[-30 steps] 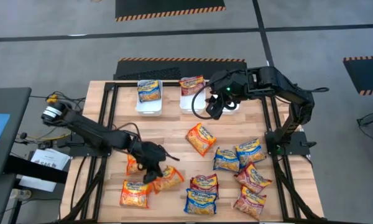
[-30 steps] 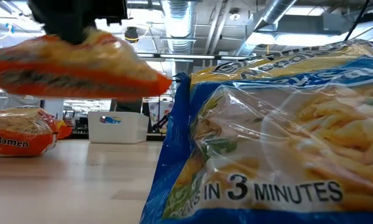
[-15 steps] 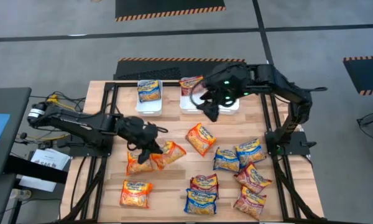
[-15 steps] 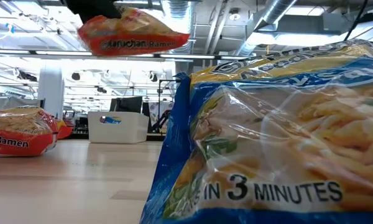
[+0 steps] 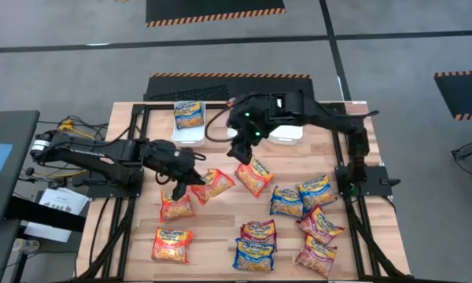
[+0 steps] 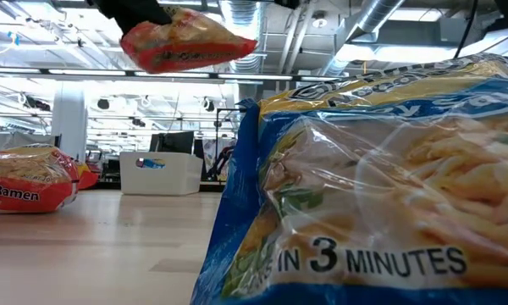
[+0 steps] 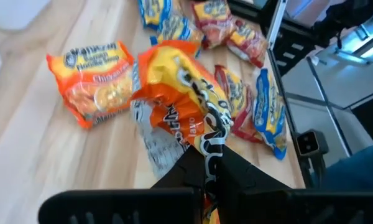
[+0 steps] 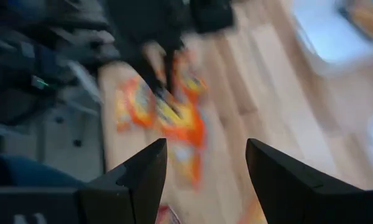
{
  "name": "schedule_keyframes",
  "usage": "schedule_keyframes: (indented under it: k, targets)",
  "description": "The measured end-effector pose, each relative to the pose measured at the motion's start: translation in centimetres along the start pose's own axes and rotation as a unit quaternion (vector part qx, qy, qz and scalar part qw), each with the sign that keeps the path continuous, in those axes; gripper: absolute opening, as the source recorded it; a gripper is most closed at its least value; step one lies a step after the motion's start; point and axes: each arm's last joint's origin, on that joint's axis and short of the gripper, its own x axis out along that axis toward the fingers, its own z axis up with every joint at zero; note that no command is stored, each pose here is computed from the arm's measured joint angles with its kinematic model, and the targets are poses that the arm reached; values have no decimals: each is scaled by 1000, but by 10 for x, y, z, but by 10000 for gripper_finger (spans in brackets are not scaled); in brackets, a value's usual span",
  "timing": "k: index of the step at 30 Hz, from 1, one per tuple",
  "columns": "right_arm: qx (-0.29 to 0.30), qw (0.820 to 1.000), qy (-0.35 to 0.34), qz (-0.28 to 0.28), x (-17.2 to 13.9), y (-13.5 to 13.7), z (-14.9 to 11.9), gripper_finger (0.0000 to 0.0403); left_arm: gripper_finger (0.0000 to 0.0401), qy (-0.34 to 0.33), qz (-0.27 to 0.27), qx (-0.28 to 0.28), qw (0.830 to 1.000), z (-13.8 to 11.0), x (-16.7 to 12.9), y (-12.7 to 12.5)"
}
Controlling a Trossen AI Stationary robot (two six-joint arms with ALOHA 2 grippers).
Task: Sort Maruchan noodles
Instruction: Put the orange noodle pack into the right white bin
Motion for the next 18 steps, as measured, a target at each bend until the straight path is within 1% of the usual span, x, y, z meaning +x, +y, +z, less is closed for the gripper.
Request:
schedule_keyframes:
  k: [3, 5, 7, 9, 10, 13, 18]
  targets:
    - [16, 1000, 22, -1, 9, -11, 0, 244, 0, -5, 9, 4, 1000, 1, -2, 2]
    - [14, 1000, 11, 12, 14, -13, 5, 244, 0, -5, 13, 4, 1000, 1, -4, 3]
    - [18, 999, 30, 18, 16, -18, 3, 244, 0, -18, 14, 11, 1000, 4, -5, 4]
    - [5, 999, 24, 49, 23, -18, 8, 244, 0, -22, 20, 14, 999, 5, -6, 5]
    - [4, 998, 32, 56, 27, -19, 7, 244, 0, -27, 20, 16, 999, 5, -7, 6]
    - [0, 997, 41, 59, 40, -22, 7, 244, 0, -34, 29, 19, 999, 7, -7, 9]
    - [-8, 997, 45, 66, 44, -26, 8, 244, 0, -47, 33, 22, 998, 10, -8, 11]
